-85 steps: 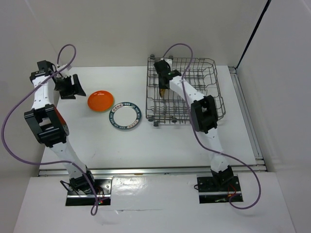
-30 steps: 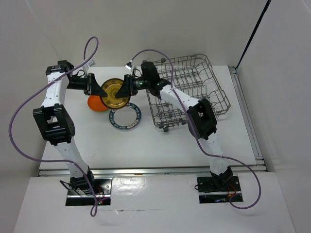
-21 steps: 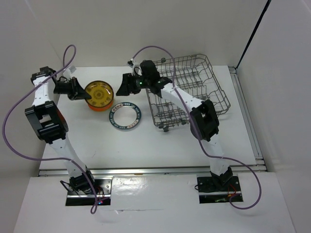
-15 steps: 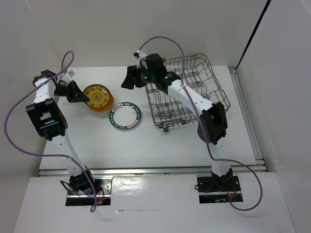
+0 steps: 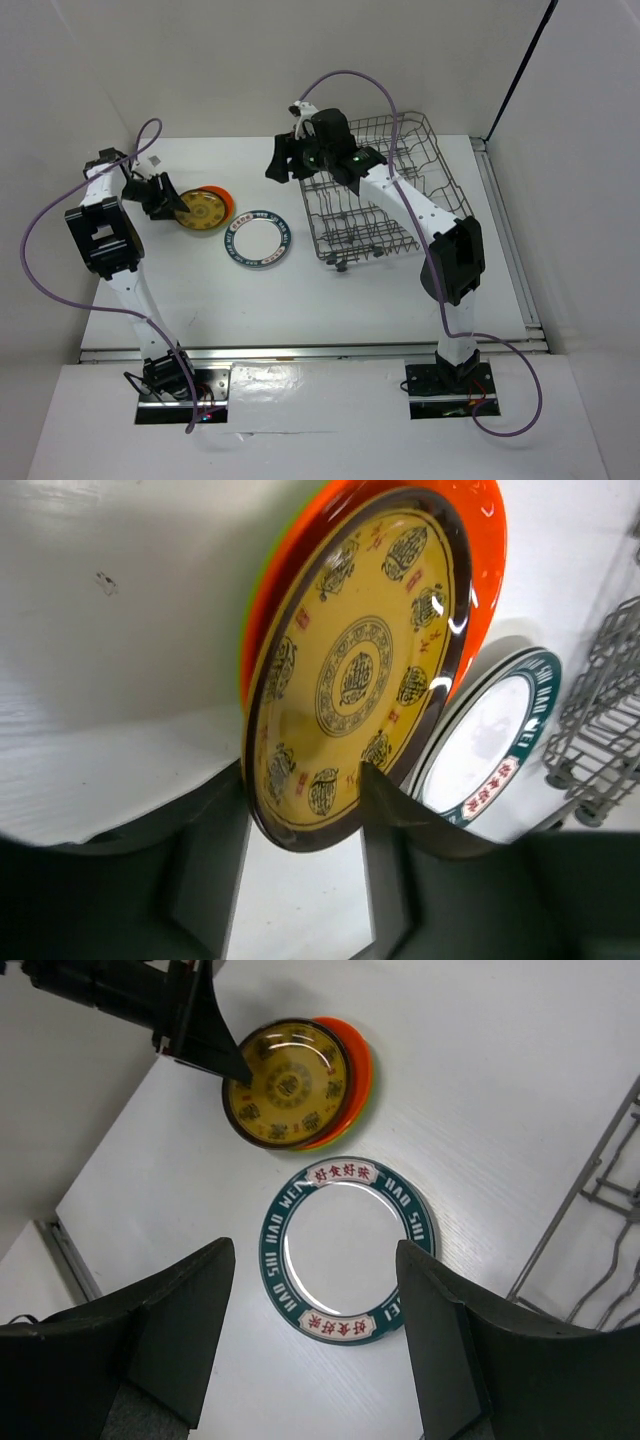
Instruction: Unload the plates from the dish rack
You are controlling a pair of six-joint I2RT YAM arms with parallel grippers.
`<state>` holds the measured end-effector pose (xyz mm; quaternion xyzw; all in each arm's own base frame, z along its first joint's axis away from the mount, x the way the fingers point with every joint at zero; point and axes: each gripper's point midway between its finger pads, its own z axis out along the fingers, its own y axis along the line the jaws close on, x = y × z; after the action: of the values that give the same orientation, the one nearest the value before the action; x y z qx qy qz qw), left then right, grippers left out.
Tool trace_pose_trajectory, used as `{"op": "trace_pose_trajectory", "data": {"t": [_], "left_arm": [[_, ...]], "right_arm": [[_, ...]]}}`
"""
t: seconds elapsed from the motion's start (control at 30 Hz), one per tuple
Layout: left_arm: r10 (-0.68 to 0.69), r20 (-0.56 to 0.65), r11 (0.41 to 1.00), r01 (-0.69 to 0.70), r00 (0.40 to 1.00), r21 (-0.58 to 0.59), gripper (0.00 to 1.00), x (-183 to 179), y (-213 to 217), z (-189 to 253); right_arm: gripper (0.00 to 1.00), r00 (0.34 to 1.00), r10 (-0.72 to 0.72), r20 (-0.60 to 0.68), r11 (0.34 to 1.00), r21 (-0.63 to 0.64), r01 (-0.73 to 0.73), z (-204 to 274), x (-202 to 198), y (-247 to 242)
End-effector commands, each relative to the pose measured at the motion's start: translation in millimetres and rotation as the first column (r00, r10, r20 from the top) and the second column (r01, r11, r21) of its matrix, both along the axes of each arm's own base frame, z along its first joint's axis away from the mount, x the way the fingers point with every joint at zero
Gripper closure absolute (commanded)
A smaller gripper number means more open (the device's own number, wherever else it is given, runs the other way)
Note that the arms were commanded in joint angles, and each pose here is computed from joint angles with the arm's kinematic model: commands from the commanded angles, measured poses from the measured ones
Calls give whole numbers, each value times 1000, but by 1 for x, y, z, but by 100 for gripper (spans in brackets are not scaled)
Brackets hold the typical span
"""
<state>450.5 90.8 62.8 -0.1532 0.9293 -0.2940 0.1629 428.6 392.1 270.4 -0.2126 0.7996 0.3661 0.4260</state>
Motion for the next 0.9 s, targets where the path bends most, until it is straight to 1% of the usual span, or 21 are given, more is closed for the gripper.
{"op": "trace_pose_trajectory", "data": {"t": [0.0, 0.03, 0.07, 0.17, 0.23, 0.3, 0.33, 0.37, 0.43, 0.47, 0.5, 0.53, 0.57, 0.63, 0.67, 0.7, 0.73, 0.77, 0.87], "left_arm": [[-8, 19, 999, 7, 1000, 42, 36, 6, 2, 7], [-14, 19, 998, 13, 1000, 57, 34, 3, 3, 7], [-14, 19, 998, 13, 1000, 57, 32, 3, 3, 7], [-44, 18, 994, 42, 999, 105, 25, 1, 5, 5], [-59, 14, 990, 57, 998, 128, 24, 0, 2, 9], [-88, 3, 983, 86, 996, 162, 24, -2, 2, 9], [-86, 16, 980, 82, 996, 180, 24, -2, 4, 17], [-97, 17, 973, 91, 995, 210, 22, -2, 5, 19], [-90, 41, 963, 76, 995, 258, 22, 1, 11, 27], [-92, 61, 953, 71, 994, 294, 21, 0, 16, 39], [-102, 84, 950, 72, 991, 305, 14, 4, 13, 45], [-100, 100, 944, 63, 990, 323, 10, 6, 15, 51], [-109, 113, 941, 66, 988, 332, 5, 6, 15, 56], [-122, 139, 938, 68, 983, 339, 1, 8, 15, 65], [-131, 121, 940, 85, 984, 330, 1, 5, 8, 64], [-140, 132, 937, 88, 981, 339, 1, 7, 10, 67], [-140, 123, 938, 92, 983, 335, 1, 4, 9, 67], [-140, 130, 937, 89, 982, 338, 1, 4, 9, 71], [-142, 125, 940, 94, 982, 327, 1, 0, 6, 72]], "right_arm": [[27, 998, -51, 48, 999, -14, 51, 29, -7, -17], [27, 996, -70, 51, 997, -17, 70, 29, -2, -22], [27, 997, -69, 39, 997, -27, 70, 26, -5, -25], [27, 995, -90, 40, 994, -51, 92, 26, -9, -34], [27, 985, -164, 51, 980, -105, 169, 22, -3, -49], [27, 947, -322, 13, 936, -144, 321, 16, 10, -82], [27, 900, -436, -4, 884, -188, 428, 13, 20, -122], [27, 869, -494, -43, 855, -209, 475, 2, 23, -144], [27, 811, -580, -73, 797, -258, 546, -11, 29, -190], [27, 758, -647, -87, 746, -280, 604, -17, 38, -232], [27, 719, -688, -97, 707, -311, 635, -22, 39, -257], [27, 649, -755, -97, 638, -336, 692, -29, 45, -299], [26, 620, -781, -76, 603, -350, 717, -29, 48, -319], [26, 560, -827, -44, 525, -415, 743, -41, 46, -358], [25, 497, -868, -20, 454, -438, 776, -45, 48, -391], [22, 479, -878, -7, 428, -461, 777, -50, 45, -407], [22, 454, -891, -2, 398, -484, 779, -58, 46, -422], [21, 419, -908, -12, 365, -513, 777, -72, 47, -444], [19, 365, -931, -30, 319, -556, 768, -96, 46, -476]]}}
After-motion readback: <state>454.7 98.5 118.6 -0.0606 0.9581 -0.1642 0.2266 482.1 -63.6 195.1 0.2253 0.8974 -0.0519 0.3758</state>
